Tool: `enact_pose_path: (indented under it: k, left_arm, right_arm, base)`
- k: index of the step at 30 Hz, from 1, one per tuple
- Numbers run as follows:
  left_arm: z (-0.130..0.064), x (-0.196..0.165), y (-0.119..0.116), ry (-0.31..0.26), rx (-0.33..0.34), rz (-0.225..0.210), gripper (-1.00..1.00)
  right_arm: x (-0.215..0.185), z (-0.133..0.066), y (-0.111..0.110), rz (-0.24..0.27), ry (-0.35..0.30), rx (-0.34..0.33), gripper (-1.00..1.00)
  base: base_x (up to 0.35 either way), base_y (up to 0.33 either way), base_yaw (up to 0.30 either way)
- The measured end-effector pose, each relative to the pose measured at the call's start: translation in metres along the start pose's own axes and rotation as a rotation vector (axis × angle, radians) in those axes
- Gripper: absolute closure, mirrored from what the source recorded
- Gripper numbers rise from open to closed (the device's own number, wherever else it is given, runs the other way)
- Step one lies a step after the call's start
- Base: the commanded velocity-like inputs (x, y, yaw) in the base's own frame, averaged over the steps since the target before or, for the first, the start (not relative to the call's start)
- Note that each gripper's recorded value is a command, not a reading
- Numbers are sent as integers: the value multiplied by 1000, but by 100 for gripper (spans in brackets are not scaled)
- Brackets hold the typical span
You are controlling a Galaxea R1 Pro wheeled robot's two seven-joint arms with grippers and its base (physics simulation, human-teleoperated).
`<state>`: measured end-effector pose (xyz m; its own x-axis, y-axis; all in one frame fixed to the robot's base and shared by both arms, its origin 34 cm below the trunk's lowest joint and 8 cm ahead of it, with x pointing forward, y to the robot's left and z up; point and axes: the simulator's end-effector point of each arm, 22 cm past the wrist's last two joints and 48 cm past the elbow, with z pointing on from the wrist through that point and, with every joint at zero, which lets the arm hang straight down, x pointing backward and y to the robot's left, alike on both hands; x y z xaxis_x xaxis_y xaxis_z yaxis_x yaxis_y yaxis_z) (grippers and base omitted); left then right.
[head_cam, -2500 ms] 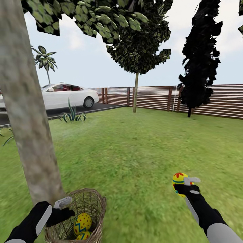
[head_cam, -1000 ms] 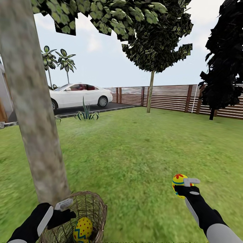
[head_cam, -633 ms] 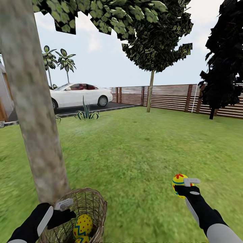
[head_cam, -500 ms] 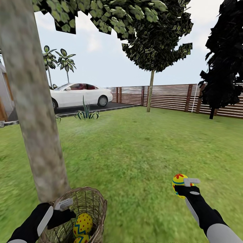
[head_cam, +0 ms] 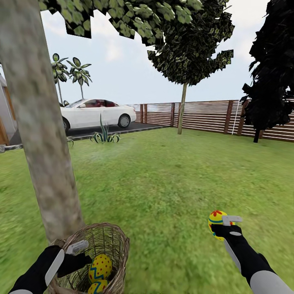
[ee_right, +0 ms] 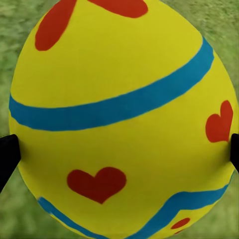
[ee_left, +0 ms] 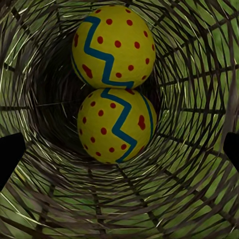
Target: Take the three Easter eggs out of the wicker basket on the lawn in the garden, then place them on the lawn next to a single tree (choose any tree) so that all three eggs are next to the same tree and none are left in the basket.
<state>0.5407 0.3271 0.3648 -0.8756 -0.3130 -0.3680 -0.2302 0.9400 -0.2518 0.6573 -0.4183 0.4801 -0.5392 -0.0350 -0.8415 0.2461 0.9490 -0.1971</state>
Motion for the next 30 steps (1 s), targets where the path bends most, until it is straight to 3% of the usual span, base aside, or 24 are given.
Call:
enact_pose_path:
  k: [10,30]
  left_arm:
    - [3,4,-11,5,17,1,-100]
    - [3,4,-11,6,18,-3,-100]
  right_arm:
    - [2,0,2,0,4,-2,100]
    - [10,1,4,-3,21,-4,100]
  base:
    - [161,-83,0]
    - [73,77,0]
